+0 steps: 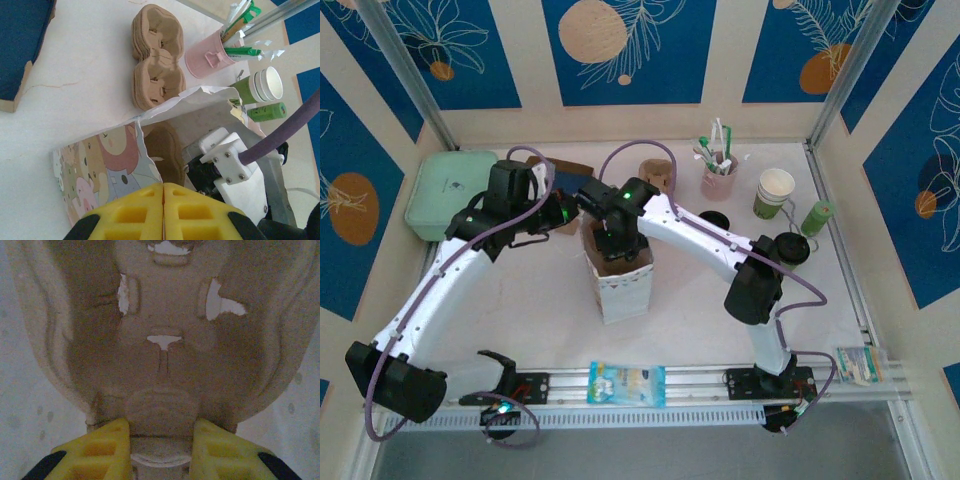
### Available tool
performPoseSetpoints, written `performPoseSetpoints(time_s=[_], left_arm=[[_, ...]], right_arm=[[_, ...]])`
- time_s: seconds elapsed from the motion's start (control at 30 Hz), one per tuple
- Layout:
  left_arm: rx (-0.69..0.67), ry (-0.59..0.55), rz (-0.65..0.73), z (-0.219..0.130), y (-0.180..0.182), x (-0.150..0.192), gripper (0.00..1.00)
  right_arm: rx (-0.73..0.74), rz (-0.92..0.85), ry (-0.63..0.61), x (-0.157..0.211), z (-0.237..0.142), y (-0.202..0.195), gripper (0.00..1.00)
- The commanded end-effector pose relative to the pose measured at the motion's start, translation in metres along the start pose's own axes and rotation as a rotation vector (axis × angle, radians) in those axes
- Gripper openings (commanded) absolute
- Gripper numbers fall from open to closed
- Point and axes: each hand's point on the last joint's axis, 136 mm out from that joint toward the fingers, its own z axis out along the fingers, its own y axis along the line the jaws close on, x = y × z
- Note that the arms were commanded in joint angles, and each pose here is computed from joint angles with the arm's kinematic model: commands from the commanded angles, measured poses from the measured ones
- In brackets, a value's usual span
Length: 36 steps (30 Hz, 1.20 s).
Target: Pack the takeout coffee
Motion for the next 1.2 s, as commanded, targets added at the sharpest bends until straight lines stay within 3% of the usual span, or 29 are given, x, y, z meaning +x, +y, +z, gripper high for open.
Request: performPoseSetpoints(time_s=[0.0,1.17], left_arm=[[0.024,-0.014,0.002,-0.005,-0.006,0.002,0.10],[0.029,-0.026,-0.006,-0.008,-0.007,0.004,0.10]], right_arm=[[0.005,0.028,0.051,0.008,0.013,-0.001,0.26],[0.006,0.077,0.128,0.022,0.052,-0.010,0.27]])
